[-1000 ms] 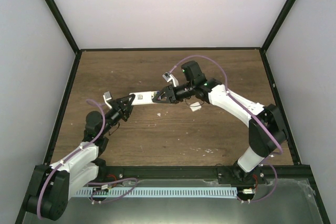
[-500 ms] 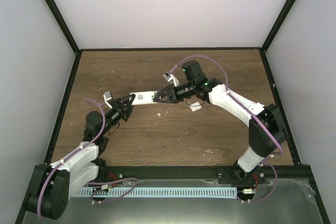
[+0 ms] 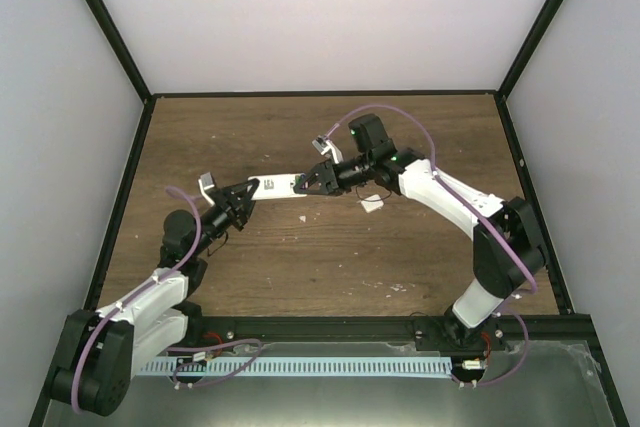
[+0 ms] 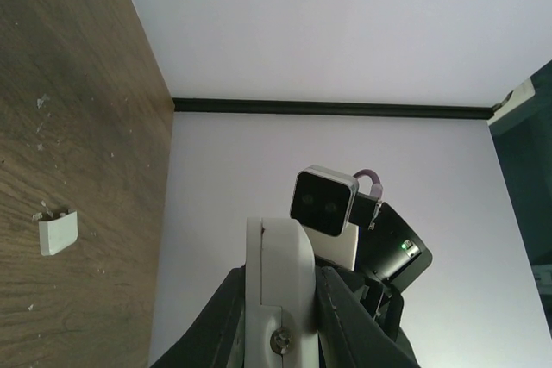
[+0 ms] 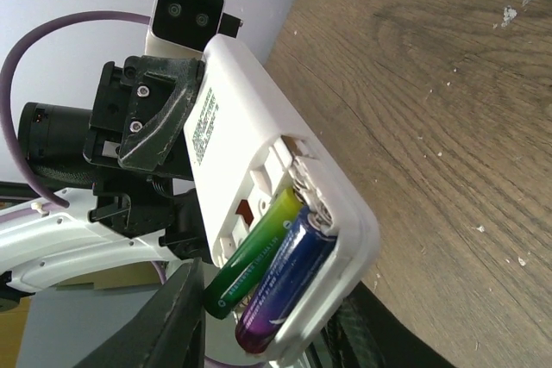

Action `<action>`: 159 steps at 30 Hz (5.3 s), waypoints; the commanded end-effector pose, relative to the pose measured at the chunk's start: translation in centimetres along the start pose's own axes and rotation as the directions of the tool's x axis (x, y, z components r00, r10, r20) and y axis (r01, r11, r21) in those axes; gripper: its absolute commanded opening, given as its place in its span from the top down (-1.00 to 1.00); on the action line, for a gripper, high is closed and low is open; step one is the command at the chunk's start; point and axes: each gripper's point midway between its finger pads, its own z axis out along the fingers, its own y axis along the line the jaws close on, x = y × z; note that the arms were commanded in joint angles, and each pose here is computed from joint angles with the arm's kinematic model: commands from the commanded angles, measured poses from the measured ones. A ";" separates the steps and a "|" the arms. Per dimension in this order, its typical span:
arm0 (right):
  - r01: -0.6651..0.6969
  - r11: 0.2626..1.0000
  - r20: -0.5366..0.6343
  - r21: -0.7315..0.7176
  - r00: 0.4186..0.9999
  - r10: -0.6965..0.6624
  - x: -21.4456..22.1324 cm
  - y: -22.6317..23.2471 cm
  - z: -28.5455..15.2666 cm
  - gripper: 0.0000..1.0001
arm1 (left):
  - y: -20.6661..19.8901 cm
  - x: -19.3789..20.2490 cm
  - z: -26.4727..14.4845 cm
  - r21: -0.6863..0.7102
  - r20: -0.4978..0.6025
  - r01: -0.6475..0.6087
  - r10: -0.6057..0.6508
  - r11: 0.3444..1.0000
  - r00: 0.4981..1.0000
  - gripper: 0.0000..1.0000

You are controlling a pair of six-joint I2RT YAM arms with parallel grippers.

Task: Load the batteries into the remote control

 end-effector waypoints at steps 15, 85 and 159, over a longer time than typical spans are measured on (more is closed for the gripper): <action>0.042 0.997 0.027 -0.059 0.999 -0.040 -1.2 1.4 -0.6 0.58 | -1.4 1.4 0.7 0.043 -0.096 -0.064 0.068 0.997 0.993 1.00; 0.081 0.486 -0.085 0.870 0.996 -0.014 2.4 -20.7 -13.7 -0.28 | 3.8 -4.0 6.5 -0.147 -0.227 -0.299 0.263 0.943 0.938 1.00; 0.366 0.566 -0.296 0.739 0.930 -0.216 1.8 -22.0 -8.7 0.29 | 14.4 -4.5 9.5 -0.158 -0.568 -0.274 0.140 0.949 0.811 1.00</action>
